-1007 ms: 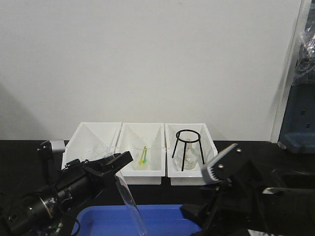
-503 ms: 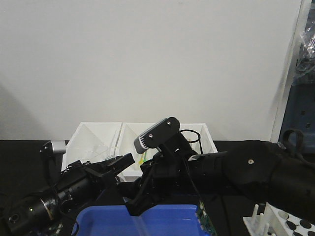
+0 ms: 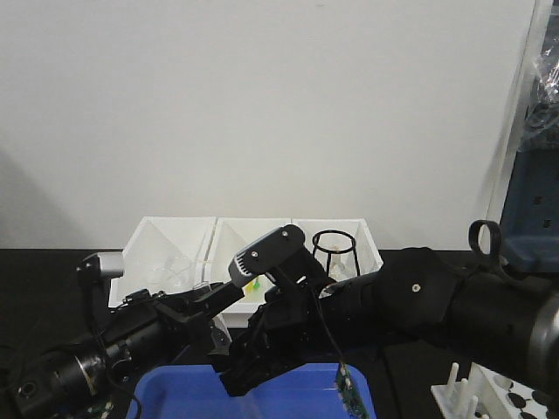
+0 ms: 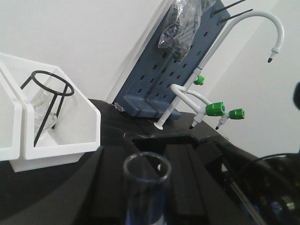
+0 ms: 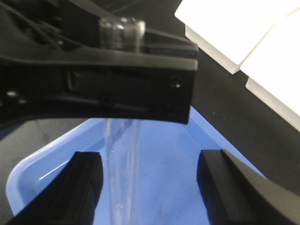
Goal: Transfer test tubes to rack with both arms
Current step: 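Grasp the upper part of the test tube with the right gripper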
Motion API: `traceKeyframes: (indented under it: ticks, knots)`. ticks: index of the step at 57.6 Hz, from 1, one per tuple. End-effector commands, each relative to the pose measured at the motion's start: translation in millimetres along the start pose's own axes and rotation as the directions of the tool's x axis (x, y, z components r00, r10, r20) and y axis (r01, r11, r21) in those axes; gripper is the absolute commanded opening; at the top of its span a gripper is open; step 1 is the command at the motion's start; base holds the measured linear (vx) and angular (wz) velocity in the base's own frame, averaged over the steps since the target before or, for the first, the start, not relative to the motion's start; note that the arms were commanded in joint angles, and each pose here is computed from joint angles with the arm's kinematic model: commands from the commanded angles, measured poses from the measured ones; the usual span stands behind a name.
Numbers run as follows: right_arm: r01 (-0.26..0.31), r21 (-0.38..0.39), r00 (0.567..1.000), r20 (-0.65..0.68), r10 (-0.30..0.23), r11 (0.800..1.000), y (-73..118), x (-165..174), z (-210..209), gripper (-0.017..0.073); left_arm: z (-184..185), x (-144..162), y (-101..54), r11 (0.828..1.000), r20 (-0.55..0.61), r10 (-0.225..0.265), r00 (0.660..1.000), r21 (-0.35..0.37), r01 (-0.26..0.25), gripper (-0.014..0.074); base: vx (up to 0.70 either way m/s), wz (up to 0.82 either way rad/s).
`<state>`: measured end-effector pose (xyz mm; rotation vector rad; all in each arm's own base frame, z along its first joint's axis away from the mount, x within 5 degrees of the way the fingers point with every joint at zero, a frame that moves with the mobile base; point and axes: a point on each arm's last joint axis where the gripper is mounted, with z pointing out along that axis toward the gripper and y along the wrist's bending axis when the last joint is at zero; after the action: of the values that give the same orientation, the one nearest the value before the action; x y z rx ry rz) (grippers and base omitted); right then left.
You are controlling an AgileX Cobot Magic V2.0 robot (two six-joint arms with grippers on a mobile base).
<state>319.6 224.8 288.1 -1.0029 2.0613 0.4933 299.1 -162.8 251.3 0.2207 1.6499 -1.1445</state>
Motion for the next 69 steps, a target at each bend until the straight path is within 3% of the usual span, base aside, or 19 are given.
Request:
traceKeyframes:
  ticks: [1, 22, 69]
  knots:
    - [-0.005, 0.035, 0.995, 0.103, 0.002, 0.999, -1.4, -22.1, -15.0, 0.0496, 0.1, -23.1, -19.1, 0.996, 0.105, 0.002, 0.994, 0.092, -0.012, 0.0032, 0.0, 0.0]
    - [0.001, 0.046, 0.992, 0.126, -0.007, 0.999, -3.5, -29.8, -15.7, 0.0495, 0.2, -19.6, -20.9, 0.993, 0.07, 0.033, 0.997, 0.11, -0.041, 0.0032, 0.0, 0.0]
    - [-0.039, 0.027, 0.988, 0.149, 0.035, 0.999, -2.4, -31.8, -15.9, 0.0474, -0.6, -21.4, -25.8, 0.985, 0.093, 0.034, 0.995, 0.163, -0.049, 0.0032, 0.0, 0.0]
